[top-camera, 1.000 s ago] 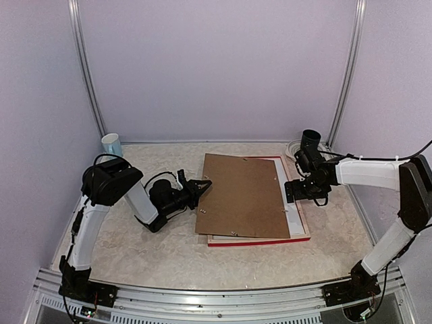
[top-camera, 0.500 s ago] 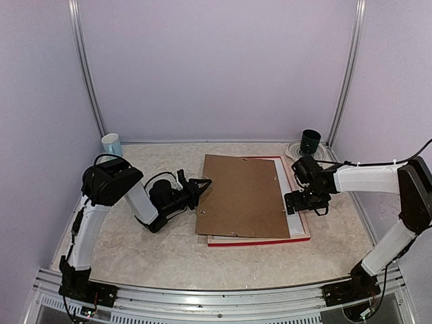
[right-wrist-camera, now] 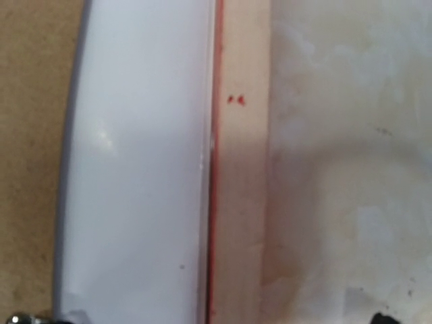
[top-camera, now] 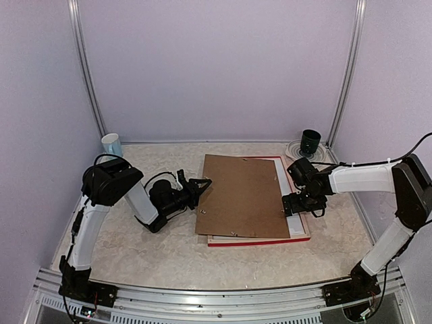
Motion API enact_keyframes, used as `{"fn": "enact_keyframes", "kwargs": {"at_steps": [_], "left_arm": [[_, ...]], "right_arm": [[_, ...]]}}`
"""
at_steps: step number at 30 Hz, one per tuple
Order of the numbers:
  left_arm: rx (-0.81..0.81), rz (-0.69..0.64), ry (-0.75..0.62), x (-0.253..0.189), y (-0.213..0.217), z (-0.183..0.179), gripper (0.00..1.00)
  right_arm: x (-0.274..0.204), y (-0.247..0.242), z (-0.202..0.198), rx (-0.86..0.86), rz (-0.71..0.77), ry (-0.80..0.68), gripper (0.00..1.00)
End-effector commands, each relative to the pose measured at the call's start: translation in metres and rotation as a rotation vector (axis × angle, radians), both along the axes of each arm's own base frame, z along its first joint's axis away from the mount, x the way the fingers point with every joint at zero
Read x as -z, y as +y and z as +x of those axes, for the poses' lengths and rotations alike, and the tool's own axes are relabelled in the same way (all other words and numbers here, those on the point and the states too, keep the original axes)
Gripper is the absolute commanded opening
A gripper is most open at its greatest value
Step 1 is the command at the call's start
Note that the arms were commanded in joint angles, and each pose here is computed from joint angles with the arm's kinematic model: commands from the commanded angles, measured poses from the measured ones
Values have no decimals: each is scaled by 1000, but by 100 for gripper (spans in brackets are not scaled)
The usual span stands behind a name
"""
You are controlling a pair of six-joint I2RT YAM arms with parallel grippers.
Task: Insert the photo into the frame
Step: Adjust the fastener on the backboard.
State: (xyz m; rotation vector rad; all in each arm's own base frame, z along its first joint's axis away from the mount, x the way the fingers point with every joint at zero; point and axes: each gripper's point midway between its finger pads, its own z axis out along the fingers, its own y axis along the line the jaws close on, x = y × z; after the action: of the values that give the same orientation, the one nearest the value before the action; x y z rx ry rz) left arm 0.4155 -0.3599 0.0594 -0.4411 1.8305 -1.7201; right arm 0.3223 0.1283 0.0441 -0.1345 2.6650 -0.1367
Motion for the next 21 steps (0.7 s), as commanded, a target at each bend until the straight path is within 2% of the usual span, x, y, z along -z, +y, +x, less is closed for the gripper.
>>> {"fn": "enact_keyframes", "kwargs": {"at_steps": [1,9,21], "left_arm": [[14,162,166,80,7,-20,39],[16,163,166,80,6,-21,39],[29,158,163,81,3,-22,39]], "right_arm": [[1,12,-5,-19,8,6,99],[-2,9,-6,5,-5,-13,99],[-1,11,19,44,-41,-81,99]]}}
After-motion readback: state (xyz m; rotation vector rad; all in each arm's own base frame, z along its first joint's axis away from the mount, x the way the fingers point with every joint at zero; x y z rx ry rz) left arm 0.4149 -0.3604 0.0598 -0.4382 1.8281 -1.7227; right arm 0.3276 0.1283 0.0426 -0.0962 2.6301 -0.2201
